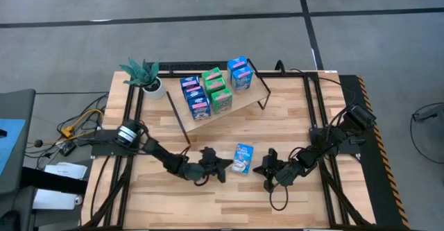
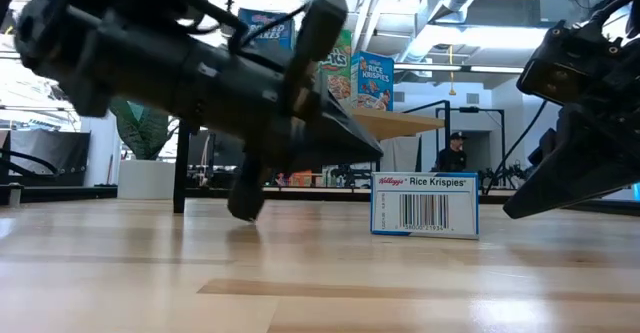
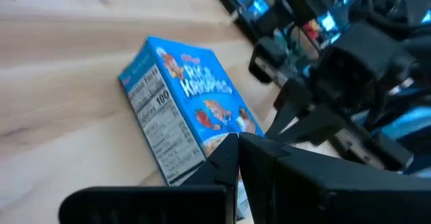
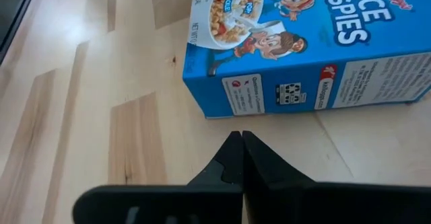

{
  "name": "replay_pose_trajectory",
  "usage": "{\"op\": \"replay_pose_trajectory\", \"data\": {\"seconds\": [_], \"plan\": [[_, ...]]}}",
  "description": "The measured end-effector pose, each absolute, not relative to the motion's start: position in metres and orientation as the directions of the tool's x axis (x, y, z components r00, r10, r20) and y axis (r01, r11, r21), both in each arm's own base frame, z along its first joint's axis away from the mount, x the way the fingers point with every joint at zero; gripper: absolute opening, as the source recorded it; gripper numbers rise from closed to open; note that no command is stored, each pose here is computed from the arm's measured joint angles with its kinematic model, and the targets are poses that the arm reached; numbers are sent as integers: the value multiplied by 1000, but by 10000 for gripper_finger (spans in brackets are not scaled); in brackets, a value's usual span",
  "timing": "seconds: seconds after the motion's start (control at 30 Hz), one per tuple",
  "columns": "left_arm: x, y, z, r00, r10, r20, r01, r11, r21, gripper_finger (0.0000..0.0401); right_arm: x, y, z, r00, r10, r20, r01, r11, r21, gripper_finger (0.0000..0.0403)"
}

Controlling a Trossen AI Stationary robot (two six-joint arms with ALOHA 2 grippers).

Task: Stack cereal on shelf
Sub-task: Put the light blue cereal box on the shelf and align it with the other light blue cereal boxes

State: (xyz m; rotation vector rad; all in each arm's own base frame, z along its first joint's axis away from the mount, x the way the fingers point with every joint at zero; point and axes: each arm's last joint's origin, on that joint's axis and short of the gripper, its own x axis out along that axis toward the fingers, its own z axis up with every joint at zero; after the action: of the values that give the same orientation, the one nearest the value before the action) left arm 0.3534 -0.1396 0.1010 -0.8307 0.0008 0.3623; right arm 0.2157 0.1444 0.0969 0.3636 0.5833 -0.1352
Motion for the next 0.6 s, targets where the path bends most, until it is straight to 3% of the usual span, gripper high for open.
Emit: {"op": "replay_pose_trajectory", "data": {"seconds": [0.17, 0.6], "plan": [[365, -134, 99, 948, 246, -201, -315, 650, -692, 0, 216, 145, 97, 828, -18, -561, 223, 927, 300, 11], [358, -148, 94, 924, 279, -260, -380, 609, -696, 0, 216, 145, 97, 828, -17, -560, 223, 927, 301, 16]]}}
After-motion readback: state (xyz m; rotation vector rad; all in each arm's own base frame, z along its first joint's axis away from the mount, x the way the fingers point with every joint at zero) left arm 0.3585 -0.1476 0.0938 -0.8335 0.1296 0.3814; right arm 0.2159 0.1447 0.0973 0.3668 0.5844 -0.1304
